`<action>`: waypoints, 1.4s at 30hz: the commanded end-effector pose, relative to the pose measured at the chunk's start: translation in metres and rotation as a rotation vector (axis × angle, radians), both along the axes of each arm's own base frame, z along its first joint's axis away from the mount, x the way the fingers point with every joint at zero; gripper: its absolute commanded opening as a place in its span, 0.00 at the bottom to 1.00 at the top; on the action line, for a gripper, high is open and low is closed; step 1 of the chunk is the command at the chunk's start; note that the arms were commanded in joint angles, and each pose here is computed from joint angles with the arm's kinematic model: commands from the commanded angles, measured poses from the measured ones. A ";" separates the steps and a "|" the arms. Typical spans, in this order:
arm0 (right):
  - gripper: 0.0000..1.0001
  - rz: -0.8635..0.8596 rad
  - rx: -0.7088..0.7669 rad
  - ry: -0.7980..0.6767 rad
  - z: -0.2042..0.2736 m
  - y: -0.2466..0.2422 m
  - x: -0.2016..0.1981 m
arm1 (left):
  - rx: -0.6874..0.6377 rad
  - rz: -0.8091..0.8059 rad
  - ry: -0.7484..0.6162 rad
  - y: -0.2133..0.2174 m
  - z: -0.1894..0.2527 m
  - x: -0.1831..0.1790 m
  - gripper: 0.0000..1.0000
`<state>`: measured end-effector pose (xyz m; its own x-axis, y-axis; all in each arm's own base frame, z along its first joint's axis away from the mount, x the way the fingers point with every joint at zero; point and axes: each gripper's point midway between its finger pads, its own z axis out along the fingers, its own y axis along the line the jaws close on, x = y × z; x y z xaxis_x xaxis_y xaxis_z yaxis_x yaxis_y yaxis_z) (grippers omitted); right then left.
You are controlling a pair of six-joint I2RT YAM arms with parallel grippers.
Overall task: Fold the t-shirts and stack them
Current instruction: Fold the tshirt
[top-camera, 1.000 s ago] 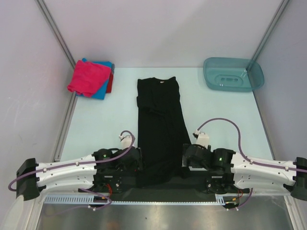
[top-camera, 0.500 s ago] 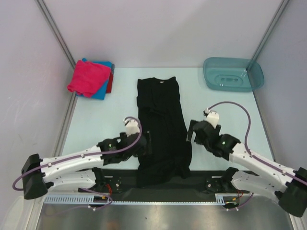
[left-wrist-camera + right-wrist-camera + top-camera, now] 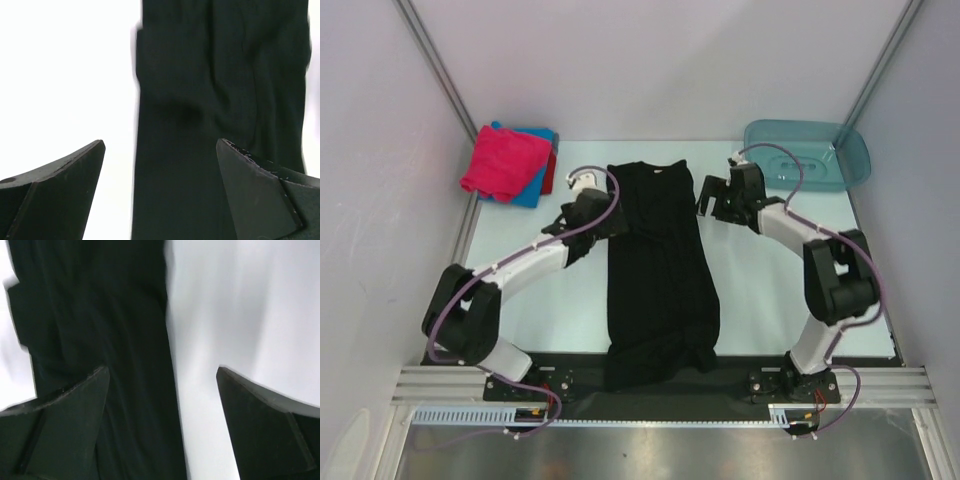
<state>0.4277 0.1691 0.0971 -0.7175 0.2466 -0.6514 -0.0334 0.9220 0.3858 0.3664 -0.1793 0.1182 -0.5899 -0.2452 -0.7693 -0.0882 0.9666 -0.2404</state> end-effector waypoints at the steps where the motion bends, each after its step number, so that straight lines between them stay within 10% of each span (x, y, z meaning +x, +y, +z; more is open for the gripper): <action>1: 0.94 0.139 0.107 -0.121 0.040 0.026 0.053 | -0.111 -0.054 -0.143 -0.001 0.040 0.061 1.00; 24: 0.90 0.252 0.234 0.082 -0.063 0.046 0.172 | -0.376 -0.158 0.000 0.012 -0.030 0.222 0.97; 42: 0.68 0.292 0.276 0.191 -0.104 0.071 0.155 | -0.547 -0.226 0.158 -0.018 -0.081 0.230 0.74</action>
<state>0.6128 0.2304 0.0457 -0.7926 0.1967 -0.5772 -0.2732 0.7316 0.6245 0.5989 -0.1875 0.0453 -0.7351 -0.4335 -0.5212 0.0373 0.7418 -0.6696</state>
